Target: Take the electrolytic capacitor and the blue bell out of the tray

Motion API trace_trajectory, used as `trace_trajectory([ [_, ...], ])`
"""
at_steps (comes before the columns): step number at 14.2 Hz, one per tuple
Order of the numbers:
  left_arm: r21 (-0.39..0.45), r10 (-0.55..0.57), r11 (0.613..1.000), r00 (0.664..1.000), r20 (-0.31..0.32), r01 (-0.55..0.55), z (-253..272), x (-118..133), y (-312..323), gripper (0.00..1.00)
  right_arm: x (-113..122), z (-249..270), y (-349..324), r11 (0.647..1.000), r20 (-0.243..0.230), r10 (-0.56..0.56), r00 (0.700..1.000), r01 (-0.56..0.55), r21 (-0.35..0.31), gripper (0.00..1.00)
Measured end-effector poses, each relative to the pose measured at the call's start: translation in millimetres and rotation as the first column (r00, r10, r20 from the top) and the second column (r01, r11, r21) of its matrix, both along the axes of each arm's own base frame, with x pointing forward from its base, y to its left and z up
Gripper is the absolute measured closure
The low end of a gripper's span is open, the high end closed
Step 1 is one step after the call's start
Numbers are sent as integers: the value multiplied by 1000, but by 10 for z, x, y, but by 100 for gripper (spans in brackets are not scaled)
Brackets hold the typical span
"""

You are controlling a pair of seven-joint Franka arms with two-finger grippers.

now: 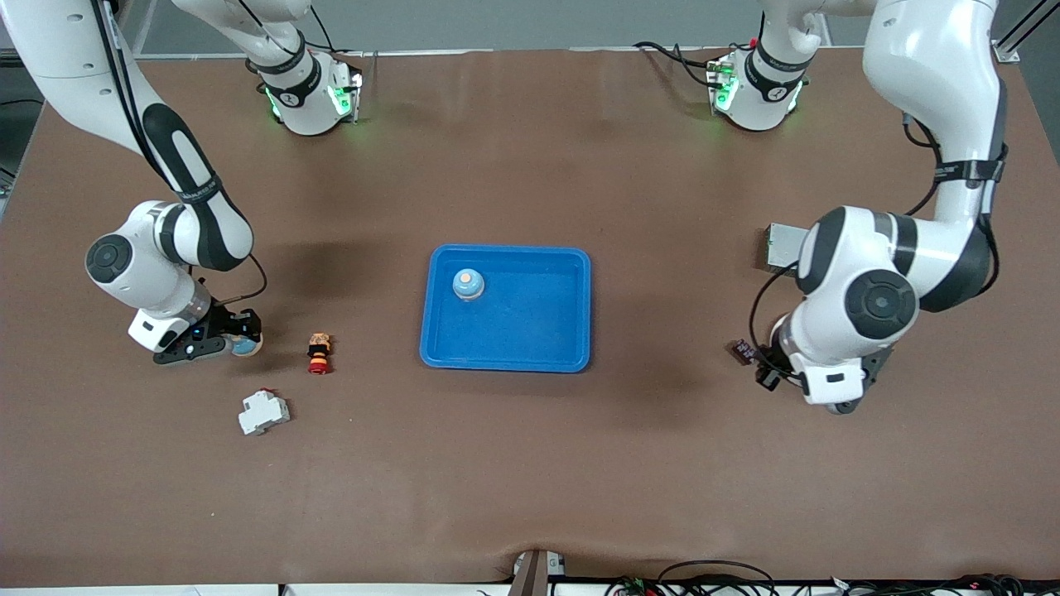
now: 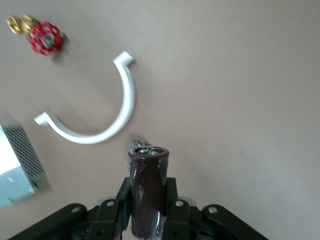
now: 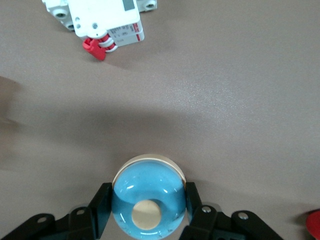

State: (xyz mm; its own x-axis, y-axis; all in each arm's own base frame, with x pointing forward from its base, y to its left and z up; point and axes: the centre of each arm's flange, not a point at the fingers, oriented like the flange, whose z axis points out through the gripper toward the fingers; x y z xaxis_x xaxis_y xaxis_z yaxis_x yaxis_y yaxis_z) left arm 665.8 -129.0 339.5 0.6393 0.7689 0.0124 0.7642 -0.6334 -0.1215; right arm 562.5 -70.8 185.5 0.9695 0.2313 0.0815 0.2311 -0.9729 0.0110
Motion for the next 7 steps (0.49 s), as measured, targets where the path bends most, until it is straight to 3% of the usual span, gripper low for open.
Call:
trace_trajectory([
  [2, -5, -37, 999, 998, -47, 37, -179, -29, 424, 70, 1, 0, 4, 1000, 0, 0, 1000, 0, 1, 33],
  [4, -11, -54, 999, 996, -68, 53, -278, -56, 654, 70, 13, 23, 12, 1000, -7, 2, 1000, -2, 3, 14],
  [5, -13, -63, 998, 996, -71, 62, -306, -66, 675, 70, 46, 89, 20, 1000, -32, 3, 999, -3, 10, 4],
  [7, -18, -75, 997, 995, -60, 74, -342, -75, 620, 70, 213, 510, 64, 999, -121, -35, 992, 40, 37, 0],
])
